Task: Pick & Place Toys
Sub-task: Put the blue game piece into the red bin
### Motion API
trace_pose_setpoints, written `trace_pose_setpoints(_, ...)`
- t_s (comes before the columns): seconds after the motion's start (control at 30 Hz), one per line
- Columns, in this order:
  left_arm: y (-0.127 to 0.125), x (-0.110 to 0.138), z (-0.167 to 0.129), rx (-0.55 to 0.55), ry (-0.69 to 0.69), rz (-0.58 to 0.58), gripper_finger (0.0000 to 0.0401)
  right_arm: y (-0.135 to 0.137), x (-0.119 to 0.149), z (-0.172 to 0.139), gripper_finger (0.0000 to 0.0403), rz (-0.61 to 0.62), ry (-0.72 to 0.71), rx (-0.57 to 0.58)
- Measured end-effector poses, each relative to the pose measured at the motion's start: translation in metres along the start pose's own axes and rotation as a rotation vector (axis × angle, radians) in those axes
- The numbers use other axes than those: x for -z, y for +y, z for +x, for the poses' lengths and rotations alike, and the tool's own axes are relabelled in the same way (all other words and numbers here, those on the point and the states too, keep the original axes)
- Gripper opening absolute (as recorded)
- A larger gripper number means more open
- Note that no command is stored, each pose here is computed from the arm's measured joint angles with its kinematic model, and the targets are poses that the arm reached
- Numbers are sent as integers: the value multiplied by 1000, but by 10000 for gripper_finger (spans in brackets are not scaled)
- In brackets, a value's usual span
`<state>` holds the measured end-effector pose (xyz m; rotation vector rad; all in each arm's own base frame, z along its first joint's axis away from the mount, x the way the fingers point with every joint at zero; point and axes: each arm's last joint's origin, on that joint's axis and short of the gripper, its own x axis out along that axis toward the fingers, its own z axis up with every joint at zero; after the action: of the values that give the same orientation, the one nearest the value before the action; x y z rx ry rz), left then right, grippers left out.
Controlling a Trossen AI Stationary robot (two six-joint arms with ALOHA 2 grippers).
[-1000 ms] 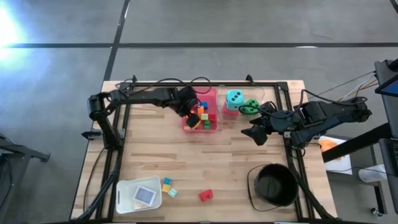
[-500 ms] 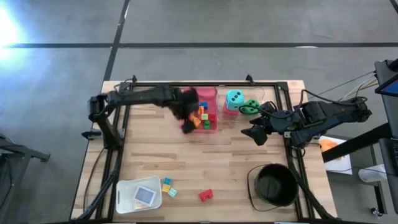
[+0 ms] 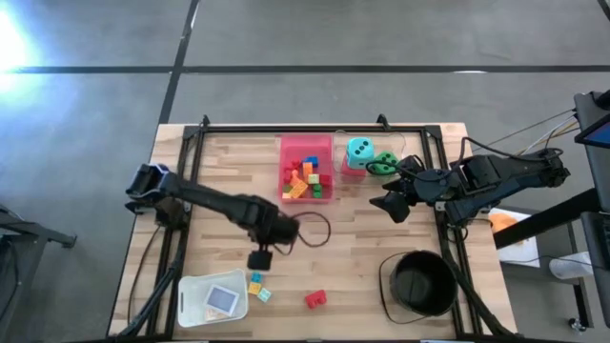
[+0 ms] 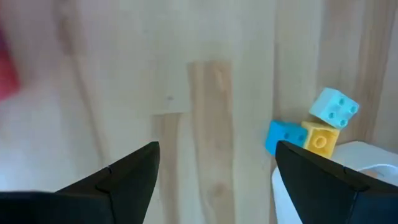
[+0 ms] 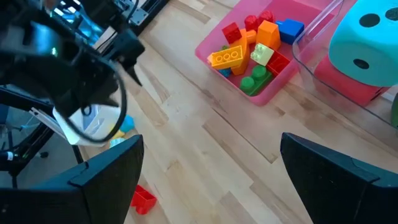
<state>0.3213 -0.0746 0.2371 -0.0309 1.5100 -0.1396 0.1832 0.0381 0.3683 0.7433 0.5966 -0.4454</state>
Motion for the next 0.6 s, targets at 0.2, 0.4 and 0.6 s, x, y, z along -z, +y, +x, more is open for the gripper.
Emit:
trace_pose_setpoints(0.2, -24, 6, 19, 42, 6, -8, 324, 0, 0, 0, 370, 0, 0, 0)
trace_pose_setpoints(0.4, -24, 15, 39, 147, 109, -369, 324, 0, 0, 0, 370, -2, 0, 0)
trace_pose_setpoints(0.6, -24, 21, 50, 170, 164, -572, 324, 0, 0, 0, 370, -2, 0, 0)
